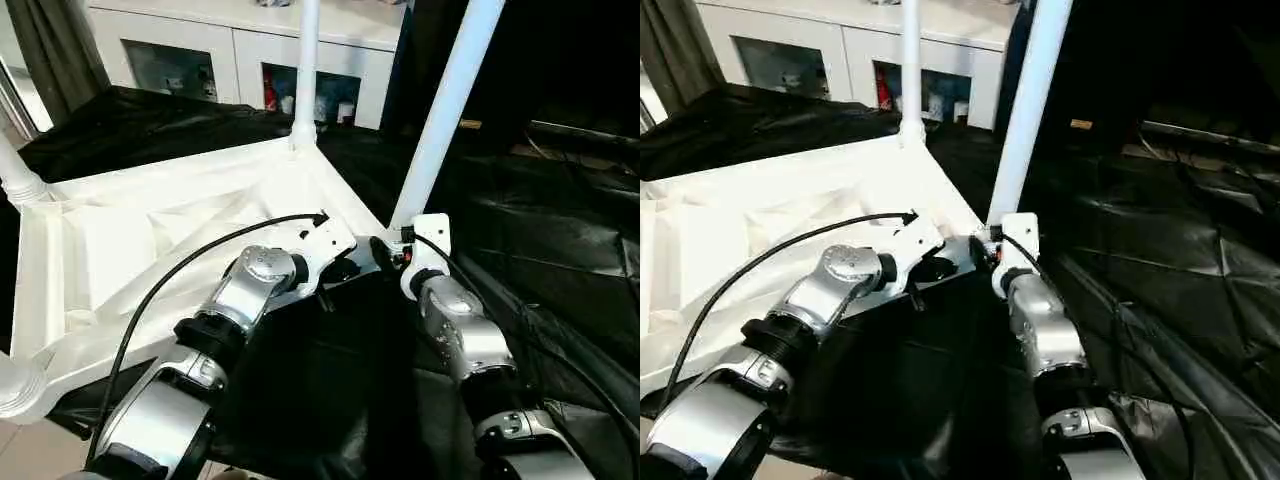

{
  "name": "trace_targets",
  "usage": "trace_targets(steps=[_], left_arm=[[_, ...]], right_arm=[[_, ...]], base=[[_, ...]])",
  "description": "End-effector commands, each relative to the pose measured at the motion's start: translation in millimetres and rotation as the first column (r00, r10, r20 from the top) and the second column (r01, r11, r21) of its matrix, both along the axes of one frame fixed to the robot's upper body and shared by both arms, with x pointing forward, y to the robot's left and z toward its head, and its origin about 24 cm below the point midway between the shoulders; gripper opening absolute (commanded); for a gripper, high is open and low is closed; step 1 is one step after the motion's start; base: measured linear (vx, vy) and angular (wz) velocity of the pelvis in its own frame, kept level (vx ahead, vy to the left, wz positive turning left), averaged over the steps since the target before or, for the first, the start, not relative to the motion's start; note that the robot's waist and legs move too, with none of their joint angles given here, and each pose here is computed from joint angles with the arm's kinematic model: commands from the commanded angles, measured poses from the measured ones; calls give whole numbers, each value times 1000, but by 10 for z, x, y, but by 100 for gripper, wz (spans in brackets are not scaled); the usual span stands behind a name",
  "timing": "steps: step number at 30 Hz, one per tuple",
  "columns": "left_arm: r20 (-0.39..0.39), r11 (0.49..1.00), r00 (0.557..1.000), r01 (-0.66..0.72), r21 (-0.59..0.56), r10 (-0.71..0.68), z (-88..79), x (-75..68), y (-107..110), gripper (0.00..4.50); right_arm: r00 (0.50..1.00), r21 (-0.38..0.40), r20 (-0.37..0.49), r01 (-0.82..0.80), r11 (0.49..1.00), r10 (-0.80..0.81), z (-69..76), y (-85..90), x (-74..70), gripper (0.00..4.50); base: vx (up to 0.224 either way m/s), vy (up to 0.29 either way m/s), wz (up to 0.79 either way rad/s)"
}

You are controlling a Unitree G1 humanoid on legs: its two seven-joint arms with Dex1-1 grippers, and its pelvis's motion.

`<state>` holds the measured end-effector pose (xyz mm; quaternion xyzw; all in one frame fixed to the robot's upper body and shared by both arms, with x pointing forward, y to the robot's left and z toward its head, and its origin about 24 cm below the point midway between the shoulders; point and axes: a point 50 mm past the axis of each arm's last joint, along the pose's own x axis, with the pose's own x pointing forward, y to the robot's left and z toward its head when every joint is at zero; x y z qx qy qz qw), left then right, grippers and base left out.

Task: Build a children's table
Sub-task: Rotate leg to tighten

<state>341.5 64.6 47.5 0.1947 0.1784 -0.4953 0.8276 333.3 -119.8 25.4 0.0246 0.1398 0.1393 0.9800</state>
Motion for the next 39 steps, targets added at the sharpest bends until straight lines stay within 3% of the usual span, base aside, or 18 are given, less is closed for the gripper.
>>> trace_targets(steps=[1, 5, 10, 16, 18, 21, 25, 33, 39], left_arm=[[-12, 997, 996, 83, -5, -83, -42, -70, 20, 0], [-29, 987, 987, 158, -9, -159, -38, -121, 142, 0], [-92, 944, 939, 328, -38, -331, -17, -300, 342, 0], [-112, 930, 923, 362, -62, -367, 12, -355, 439, 0], [-127, 919, 910, 390, -54, -394, 17, -395, 505, 0], [-126, 918, 909, 393, -56, -397, 40, -400, 541, 0], [-123, 918, 910, 393, -57, -397, 53, -395, 544, 0], [-116, 918, 910, 393, -61, -397, 69, -398, 525, 0], [-119, 920, 912, 388, -62, -393, 68, -397, 528, 0]], right_arm=[[987, 12, 34, -155, 988, 154, 60, 39, -21, 370], [946, -24, 59, -319, 947, 320, 125, -76, -92, 370], [828, -56, 47, -557, 829, 559, 195, -270, -293, 370], [759, -73, 28, -648, 758, 651, 240, -353, -398, 370], [701, -75, -3, -711, 699, 713, 247, -377, -482, 370], [667, -88, -34, -744, 663, 744, 231, -397, -537, 370], [667, -76, -37, -744, 664, 744, 212, -394, -544, 370], [655, -53, -40, -756, 653, 755, 199, -360, -568, 292], [648, -32, -44, -761, 648, 760, 162, -358, -607, 277]], base=[[0, 0, 0], [0, 0, 0], [0, 0, 0], [0, 0, 0], [0, 0, 0], [0, 0, 0], [0, 0, 0], [0, 0, 0], [0, 0, 0]])
